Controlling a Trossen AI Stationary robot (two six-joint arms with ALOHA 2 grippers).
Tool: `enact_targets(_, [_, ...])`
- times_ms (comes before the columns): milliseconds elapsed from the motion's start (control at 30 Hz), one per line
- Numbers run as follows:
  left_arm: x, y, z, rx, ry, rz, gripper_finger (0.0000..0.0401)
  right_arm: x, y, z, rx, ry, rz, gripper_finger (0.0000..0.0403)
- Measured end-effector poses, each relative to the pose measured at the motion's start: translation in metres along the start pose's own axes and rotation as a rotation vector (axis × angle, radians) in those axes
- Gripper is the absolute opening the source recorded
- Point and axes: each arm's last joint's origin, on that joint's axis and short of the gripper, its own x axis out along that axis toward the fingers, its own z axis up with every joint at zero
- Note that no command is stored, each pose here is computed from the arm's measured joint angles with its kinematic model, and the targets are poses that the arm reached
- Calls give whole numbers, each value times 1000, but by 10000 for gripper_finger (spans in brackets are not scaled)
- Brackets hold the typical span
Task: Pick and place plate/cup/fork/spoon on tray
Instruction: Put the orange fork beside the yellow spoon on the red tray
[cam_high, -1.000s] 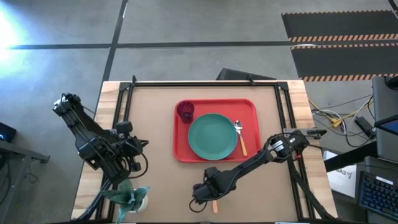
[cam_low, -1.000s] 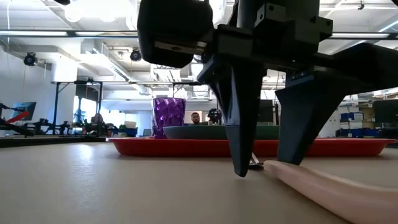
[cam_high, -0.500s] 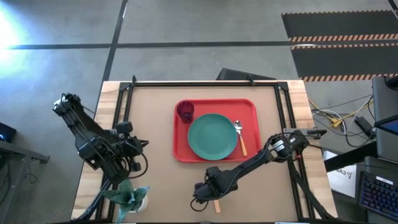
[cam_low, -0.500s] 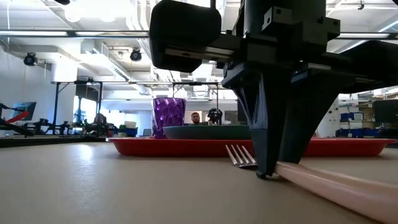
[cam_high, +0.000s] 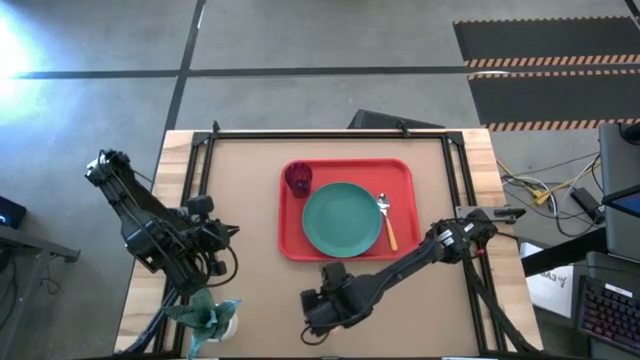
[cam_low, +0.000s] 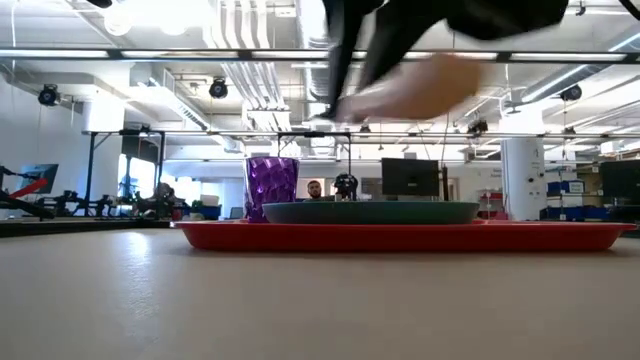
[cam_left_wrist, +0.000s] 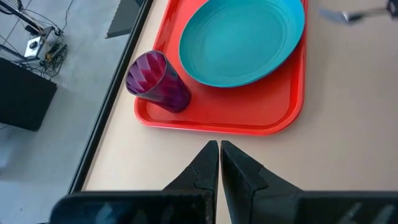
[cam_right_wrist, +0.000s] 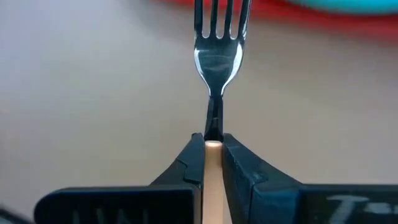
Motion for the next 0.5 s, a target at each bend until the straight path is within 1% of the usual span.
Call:
enact_targets(133, [0, -1, 1, -15, -8, -9, 0, -31, -13, 19, -87, -57, -151, 18])
enact_targets(233, [0, -2, 1, -27, -9, -11, 0, -52, -23, 38, -183, -72, -132, 18])
enact_targets(300, [0, -2, 1, -64, -11, -12, 0, -66, -31, 52, -181, -79, -126, 18])
enact_targets(400, [1, -3, 1, -93, -11, -16, 0, -85, -48, 74, -191, -127, -119, 18])
enact_targets(500, [1, -5, 2, -103, -8, -21, 0, -99, -72, 92, -158, -165, -128, 18])
